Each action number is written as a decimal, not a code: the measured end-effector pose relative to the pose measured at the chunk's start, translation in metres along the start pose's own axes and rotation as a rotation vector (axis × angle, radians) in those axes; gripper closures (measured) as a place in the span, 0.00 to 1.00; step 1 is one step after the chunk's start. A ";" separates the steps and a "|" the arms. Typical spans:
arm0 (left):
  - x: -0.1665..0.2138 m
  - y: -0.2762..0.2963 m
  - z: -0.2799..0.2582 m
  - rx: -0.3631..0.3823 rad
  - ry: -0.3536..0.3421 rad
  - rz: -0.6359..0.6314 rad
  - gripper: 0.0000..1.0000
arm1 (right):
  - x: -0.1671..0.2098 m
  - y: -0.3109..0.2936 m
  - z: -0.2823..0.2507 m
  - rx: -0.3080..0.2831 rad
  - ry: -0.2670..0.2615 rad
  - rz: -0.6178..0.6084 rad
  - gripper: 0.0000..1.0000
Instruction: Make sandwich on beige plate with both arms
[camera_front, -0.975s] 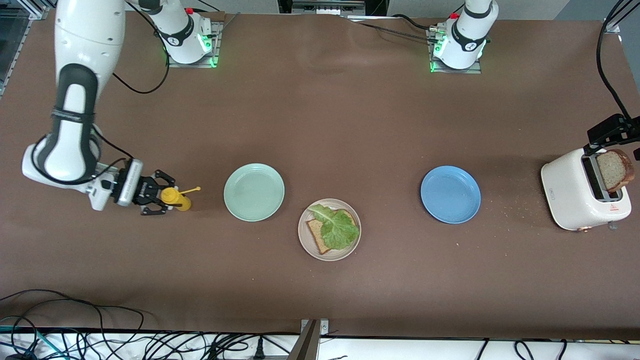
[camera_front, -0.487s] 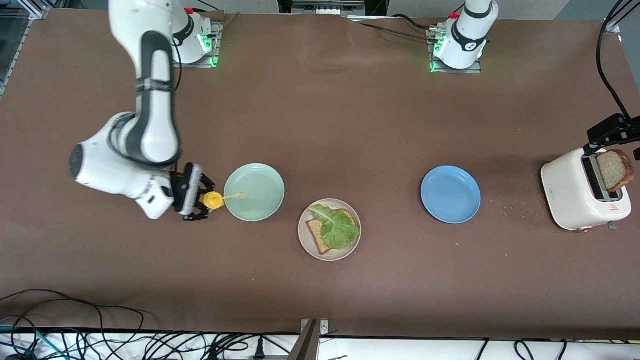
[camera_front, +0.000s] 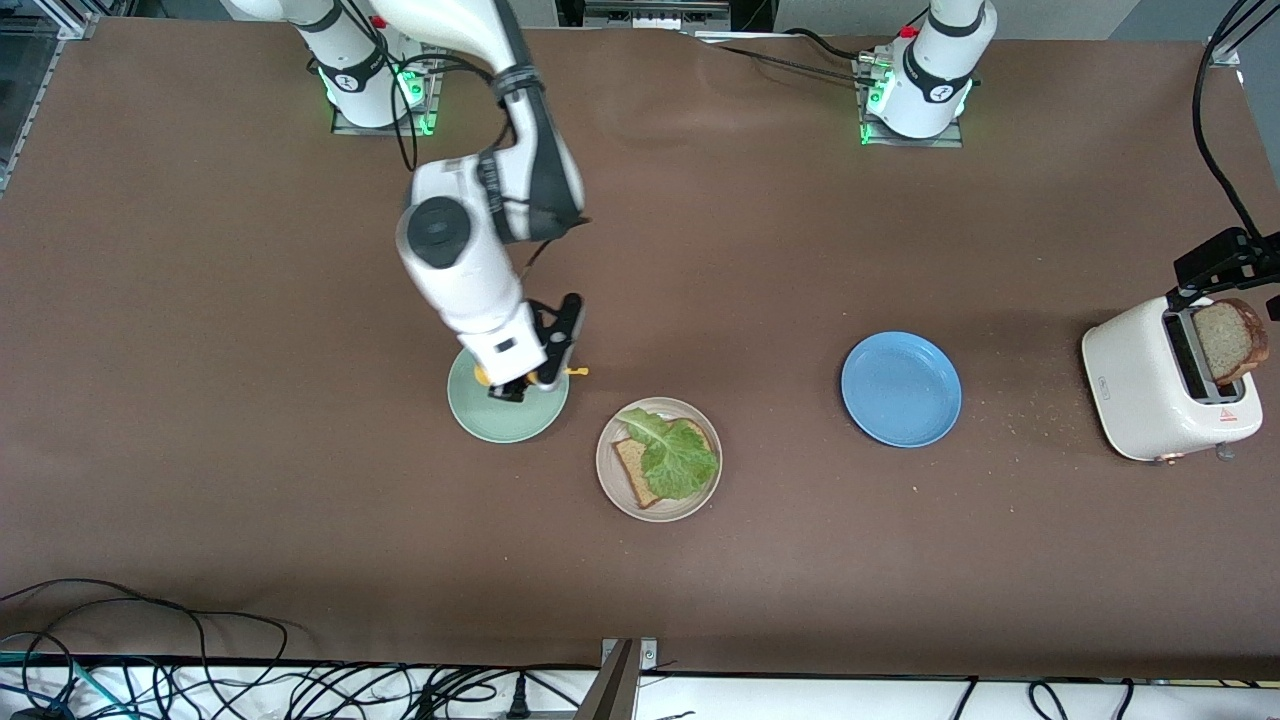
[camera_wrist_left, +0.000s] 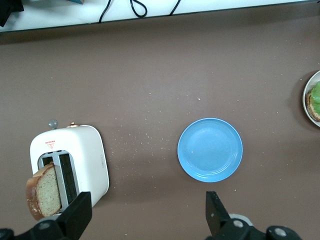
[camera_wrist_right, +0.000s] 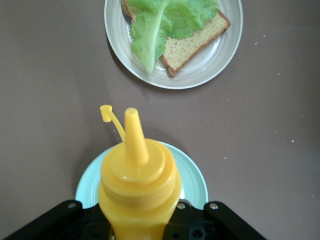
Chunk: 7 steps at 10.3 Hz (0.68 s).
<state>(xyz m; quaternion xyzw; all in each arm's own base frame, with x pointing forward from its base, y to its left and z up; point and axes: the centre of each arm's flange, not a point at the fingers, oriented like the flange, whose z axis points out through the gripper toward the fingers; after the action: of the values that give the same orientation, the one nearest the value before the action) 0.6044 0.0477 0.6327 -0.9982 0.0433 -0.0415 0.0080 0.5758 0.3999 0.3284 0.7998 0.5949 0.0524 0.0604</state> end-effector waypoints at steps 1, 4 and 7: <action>0.000 0.000 0.000 0.000 0.000 0.000 0.00 | 0.022 -0.021 0.008 -0.048 -0.055 0.012 0.85; 0.000 0.000 0.000 0.000 0.000 0.000 0.00 | 0.063 -0.065 0.063 -0.152 -0.176 0.042 0.85; 0.000 0.000 0.000 0.000 0.000 0.000 0.00 | 0.074 -0.083 0.107 -0.243 -0.275 0.024 0.85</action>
<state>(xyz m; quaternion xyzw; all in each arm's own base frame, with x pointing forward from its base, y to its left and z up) 0.6044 0.0477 0.6327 -0.9982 0.0433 -0.0414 0.0080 0.5349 0.4912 0.2106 0.7933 0.5607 0.0146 0.2367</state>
